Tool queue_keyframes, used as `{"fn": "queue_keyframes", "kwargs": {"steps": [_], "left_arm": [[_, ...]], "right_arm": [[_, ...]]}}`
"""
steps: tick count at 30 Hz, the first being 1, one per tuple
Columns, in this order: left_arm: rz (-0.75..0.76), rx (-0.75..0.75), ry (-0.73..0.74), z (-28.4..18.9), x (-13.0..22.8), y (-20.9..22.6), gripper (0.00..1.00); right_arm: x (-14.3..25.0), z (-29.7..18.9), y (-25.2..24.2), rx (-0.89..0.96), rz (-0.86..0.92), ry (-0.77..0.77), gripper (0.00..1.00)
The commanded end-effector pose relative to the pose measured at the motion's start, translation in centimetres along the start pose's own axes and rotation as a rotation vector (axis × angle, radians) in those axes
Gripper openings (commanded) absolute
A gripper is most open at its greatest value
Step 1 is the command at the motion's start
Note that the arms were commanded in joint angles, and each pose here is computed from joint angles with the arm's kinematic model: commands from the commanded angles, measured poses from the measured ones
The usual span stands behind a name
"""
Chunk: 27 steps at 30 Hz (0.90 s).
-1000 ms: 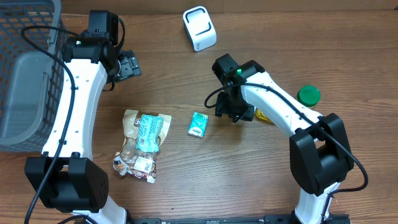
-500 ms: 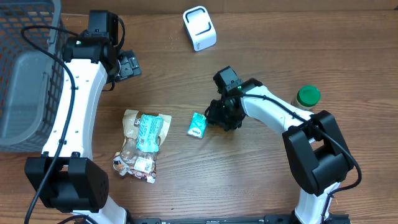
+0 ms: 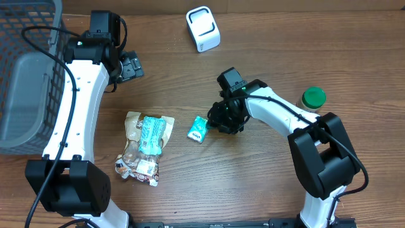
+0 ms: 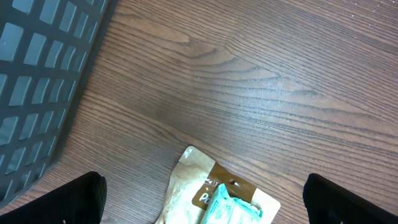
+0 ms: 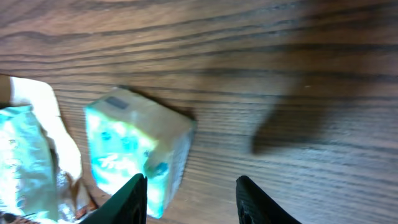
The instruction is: Scan the item barcode
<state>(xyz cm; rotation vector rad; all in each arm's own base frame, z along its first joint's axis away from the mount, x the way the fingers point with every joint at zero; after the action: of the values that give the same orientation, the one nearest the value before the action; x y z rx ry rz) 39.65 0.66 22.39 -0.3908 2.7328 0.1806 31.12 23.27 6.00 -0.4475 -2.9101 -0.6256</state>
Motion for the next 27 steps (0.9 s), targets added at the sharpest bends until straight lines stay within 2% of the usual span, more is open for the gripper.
{"fn": "queue_keyframes", "kwargs": {"steps": [1,9,19,27], "left_arm": [[0.01,0.009,-0.019,-0.7,-0.3,0.0,1.0],[0.01,0.009,-0.019,-0.7,-0.3,0.1,0.99],[0.01,0.009,-0.019,-0.7,-0.3,0.0,1.0],[0.01,0.009,-0.019,-0.7,-0.3,0.1,1.0]], "right_arm": [[0.2,-2.2,2.1,-0.072,0.005,-0.024,0.43],[0.6,-1.4,2.7,-0.061,0.081,-0.055,0.38],[2.0,0.8,2.5,0.059,0.152,-0.206,0.36],[1.9,1.2,2.6,0.045,0.148,-0.216,0.33]]}}
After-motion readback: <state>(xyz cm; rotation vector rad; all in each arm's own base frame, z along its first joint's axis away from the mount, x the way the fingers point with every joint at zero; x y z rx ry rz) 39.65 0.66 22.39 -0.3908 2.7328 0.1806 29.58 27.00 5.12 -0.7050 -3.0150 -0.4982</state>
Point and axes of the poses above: each gripper's point midway between its finger pads, its own z axis out along the fingers, its own y axis along the line the jaws close on, x = y × z, the point moved 4 cm from there along -z, back along the fingers, and after that the axes turned 8 degrees about z, right-handed, at the moved point
